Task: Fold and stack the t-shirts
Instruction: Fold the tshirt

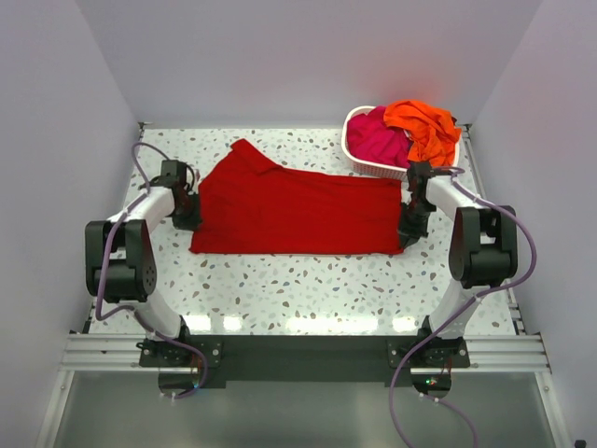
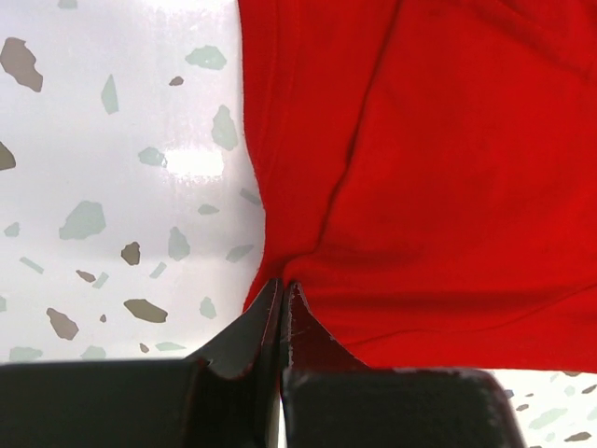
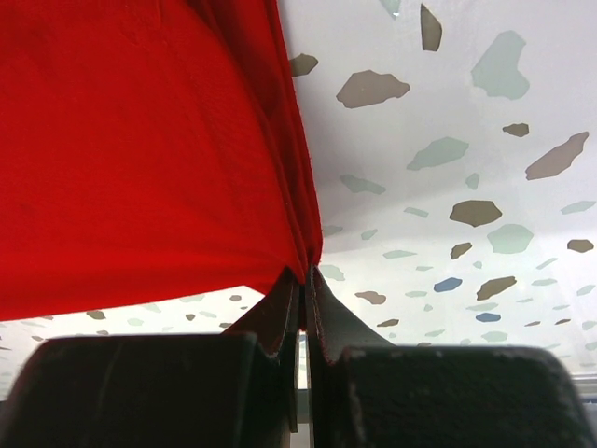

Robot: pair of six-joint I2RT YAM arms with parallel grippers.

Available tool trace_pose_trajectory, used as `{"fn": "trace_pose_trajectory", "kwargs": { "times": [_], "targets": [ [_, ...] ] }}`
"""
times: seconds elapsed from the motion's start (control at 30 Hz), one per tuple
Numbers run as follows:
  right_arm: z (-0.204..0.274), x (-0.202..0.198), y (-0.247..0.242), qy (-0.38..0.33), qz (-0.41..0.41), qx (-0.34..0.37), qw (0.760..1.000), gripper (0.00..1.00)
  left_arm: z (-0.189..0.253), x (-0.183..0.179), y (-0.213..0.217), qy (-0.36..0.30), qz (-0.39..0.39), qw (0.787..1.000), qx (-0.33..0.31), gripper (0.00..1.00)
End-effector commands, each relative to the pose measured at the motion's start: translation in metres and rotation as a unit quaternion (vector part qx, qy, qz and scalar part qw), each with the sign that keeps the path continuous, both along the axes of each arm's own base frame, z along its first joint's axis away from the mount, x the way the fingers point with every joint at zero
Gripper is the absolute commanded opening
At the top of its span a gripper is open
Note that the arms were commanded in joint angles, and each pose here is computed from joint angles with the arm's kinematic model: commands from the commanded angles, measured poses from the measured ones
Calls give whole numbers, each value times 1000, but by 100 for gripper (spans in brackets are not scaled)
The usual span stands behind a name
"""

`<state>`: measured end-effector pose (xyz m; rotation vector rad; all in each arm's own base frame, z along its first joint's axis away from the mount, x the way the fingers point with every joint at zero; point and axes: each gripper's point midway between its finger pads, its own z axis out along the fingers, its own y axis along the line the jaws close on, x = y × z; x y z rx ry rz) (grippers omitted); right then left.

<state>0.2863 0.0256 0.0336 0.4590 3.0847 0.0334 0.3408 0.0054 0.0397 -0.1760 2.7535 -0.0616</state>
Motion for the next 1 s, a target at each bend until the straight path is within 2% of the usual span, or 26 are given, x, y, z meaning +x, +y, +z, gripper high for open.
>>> {"fn": "trace_pose_trajectory", "kwargs": {
  "times": [0.0, 0.13, 0.2, 0.33, 0.4, 0.43, 0.53, 0.57, 0.63, 0.67, 0.77, 0.87, 0.97],
  "targets": [
    [10, -3, -8, -8, 1, -18, 1000, 0, 4, 10, 16, -5, -2, 999, 44, 0],
    [9, -5, -14, -4, 4, -32, 999, 0, 1, 11, 21, -4, 1, 998, 58, 1],
    [11, -6, -15, -4, 6, -36, 999, 0, 1, 11, 21, -2, -2, 998, 68, 6],
    [14, -5, -20, -5, 7, -50, 999, 0, 5, 13, 18, -7, -6, 996, 85, 24],
    [16, -7, -23, -3, 6, -57, 998, 0, 10, 15, 10, -11, -13, 996, 92, 29],
    [16, -7, -23, -4, 6, -57, 998, 0, 16, 16, 11, -12, -10, 995, 99, 36],
    [16, -11, -23, 0, 5, -57, 998, 0, 39, 23, 1, -31, 2, 994, 102, 48],
    [15, -13, -23, 2, 5, -57, 998, 3, 46, 27, -5, -41, 11, 994, 96, 50],
    [16, -17, -24, 2, 2, -60, 998, 16, 67, 38, -25, -68, 8, 994, 80, 54],
    [17, -19, -25, 2, 1, -62, 998, 31, 72, 42, -33, -76, 14, 995, 69, 54],
    [25, -23, -31, -1, 1, -78, 997, 46, 83, 52, -68, -93, 9, 995, 32, 56],
    [34, -25, -36, -9, 1, -93, 996, 54, 74, 51, -94, -86, 14, 996, -11, 57],
    [43, -20, -30, -32, -3, -75, 997, 56, 54, 41, -110, -69, 15, 996, -49, 57]
  ]
}}
